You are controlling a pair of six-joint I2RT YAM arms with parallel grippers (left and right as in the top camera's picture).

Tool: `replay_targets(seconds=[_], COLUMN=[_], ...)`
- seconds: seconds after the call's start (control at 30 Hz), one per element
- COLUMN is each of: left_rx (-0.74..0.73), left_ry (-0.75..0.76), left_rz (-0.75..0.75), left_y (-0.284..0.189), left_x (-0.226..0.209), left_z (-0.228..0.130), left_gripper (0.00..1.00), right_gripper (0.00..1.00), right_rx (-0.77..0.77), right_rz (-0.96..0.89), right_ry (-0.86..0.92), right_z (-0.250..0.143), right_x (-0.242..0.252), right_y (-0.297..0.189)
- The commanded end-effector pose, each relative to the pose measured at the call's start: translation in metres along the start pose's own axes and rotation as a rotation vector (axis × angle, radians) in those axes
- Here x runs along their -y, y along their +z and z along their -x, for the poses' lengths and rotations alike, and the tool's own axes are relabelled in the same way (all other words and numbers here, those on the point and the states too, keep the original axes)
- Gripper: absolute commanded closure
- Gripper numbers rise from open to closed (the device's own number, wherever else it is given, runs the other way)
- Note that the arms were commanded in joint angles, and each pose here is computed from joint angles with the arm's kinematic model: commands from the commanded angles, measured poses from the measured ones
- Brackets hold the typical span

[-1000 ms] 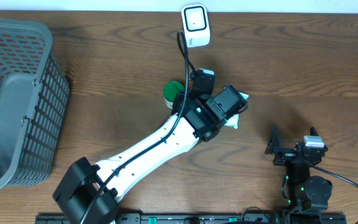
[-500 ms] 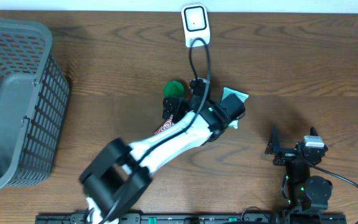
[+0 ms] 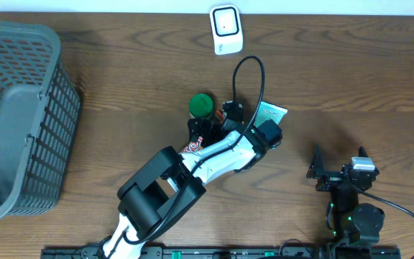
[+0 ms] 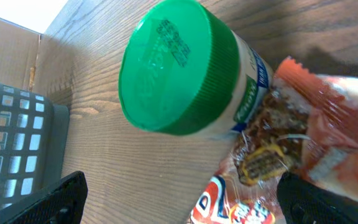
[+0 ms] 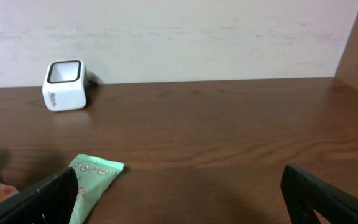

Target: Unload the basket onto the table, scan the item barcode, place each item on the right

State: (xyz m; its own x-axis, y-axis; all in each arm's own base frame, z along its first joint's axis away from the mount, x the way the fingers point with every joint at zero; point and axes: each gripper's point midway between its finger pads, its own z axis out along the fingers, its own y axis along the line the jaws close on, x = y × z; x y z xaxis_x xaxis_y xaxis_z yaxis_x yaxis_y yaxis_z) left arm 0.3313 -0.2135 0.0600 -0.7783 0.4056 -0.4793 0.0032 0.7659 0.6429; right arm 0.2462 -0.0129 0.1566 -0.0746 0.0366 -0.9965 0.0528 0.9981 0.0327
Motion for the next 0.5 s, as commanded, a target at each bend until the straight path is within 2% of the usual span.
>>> replay_targets(seconds=[0.0, 0.23, 0.47], left_rx=[0.015, 0.003, -0.048], left_ry=[0.042, 0.107, 0.108], left_rz=[0.023, -0.002, -0.046], left_y=[-0.007, -0.025, -0.017], left_x=[0.005, 0.014, 0.021], left_z=[-0.009, -0.024, -0.035], left_gripper=[0.02, 0.02, 0.02], right_gripper=[0.01, 0.01, 0.01], right_rx=[-0.003, -0.003, -0.003], right_rz=[0.007, 0.007, 0.007], right_ry=[-0.015, -0.011, -0.011], right_z=[-0.001, -0.001, -0.001], right_x=[-0.002, -0.002, -0.002], right_y=[0.0, 0.0, 0.0])
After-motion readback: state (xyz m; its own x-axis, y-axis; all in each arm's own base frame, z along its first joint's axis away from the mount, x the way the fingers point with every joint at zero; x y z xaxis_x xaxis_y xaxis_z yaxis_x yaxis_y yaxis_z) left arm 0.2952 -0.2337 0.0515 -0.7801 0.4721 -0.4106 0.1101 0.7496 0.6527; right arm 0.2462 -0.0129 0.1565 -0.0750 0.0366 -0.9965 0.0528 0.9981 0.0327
